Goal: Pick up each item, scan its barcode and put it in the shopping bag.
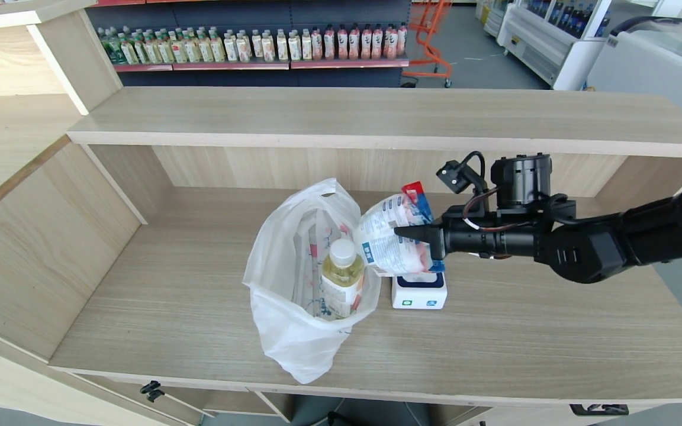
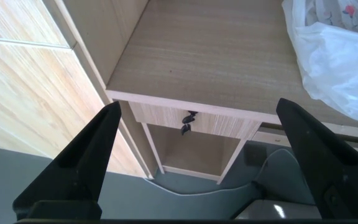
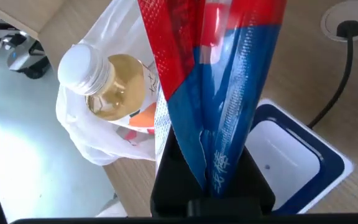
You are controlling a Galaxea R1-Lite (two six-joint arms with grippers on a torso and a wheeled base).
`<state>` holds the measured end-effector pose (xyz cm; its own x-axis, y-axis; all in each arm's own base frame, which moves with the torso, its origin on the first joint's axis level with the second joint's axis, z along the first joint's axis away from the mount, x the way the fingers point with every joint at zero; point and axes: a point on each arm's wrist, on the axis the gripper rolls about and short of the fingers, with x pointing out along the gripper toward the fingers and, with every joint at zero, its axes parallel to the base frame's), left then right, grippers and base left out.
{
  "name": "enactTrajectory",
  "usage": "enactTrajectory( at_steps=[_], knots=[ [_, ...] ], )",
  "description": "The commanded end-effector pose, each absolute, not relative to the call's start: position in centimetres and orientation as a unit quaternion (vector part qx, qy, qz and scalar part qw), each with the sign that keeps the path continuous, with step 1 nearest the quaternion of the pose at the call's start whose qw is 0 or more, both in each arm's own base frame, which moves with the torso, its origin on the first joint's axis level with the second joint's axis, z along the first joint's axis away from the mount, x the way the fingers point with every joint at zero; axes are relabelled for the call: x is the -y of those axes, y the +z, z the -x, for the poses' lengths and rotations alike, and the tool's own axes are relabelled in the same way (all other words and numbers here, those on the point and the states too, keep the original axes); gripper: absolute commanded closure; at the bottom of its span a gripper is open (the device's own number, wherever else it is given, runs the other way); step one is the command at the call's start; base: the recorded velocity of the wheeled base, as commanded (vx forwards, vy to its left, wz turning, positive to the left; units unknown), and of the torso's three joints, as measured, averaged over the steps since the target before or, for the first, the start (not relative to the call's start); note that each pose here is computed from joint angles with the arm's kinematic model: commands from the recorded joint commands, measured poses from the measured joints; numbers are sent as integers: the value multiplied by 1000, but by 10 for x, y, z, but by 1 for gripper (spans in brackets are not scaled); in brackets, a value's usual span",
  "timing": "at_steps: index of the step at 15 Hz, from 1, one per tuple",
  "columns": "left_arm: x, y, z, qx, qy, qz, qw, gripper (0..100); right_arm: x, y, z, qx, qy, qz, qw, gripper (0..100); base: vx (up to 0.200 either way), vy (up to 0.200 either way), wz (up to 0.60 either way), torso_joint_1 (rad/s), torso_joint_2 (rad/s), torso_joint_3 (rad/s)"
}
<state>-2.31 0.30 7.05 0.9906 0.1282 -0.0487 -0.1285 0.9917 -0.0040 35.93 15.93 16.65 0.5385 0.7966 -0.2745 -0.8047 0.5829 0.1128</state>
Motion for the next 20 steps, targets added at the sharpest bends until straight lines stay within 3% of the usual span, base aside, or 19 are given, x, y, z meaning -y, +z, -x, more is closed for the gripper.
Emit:
enactTrajectory(
  at_steps=[1, 5, 6, 10, 13, 15, 17, 20],
  knots=[
    [-3, 70, 23, -24, 64, 4, 998, 0, -181, 142, -373, -159, 472, 16, 867, 100, 0, 0, 0, 0, 0, 0],
    [-3, 70, 23, -25, 64, 4, 998, 0, -190, 114, -390, -154, 478, 44, 864, 100, 0, 0, 0, 0, 0, 0],
    [-3, 70, 23, -24, 64, 4, 998, 0, -193, 111, -393, -151, 479, 45, 864, 0, 0, 0, 0, 0, 0, 0],
    [-3, 70, 23, -24, 64, 4, 998, 0, -212, 147, -401, -118, 484, -22, 867, 0, 0, 0, 0, 0, 0, 0],
    [-3, 70, 23, -25, 64, 4, 998, 0, -203, 201, -383, -84, 483, -67, 869, 0, 0, 0, 0, 0, 0, 0],
    [-3, 70, 23, -25, 64, 4, 998, 0, -167, 219, -350, -88, 463, -72, 879, 0, 0, 0, 0, 0, 0, 0],
    [-3, 70, 23, -24, 64, 4, 998, 0, -111, 232, -288, -96, 427, -78, 896, 0, 0, 0, 0, 0, 0, 0],
    [-3, 70, 23, -25, 64, 4, 998, 0, -54, 217, -186, -103, 370, -83, 920, 0, 0, 0, 0, 0, 0, 0]
  ],
)
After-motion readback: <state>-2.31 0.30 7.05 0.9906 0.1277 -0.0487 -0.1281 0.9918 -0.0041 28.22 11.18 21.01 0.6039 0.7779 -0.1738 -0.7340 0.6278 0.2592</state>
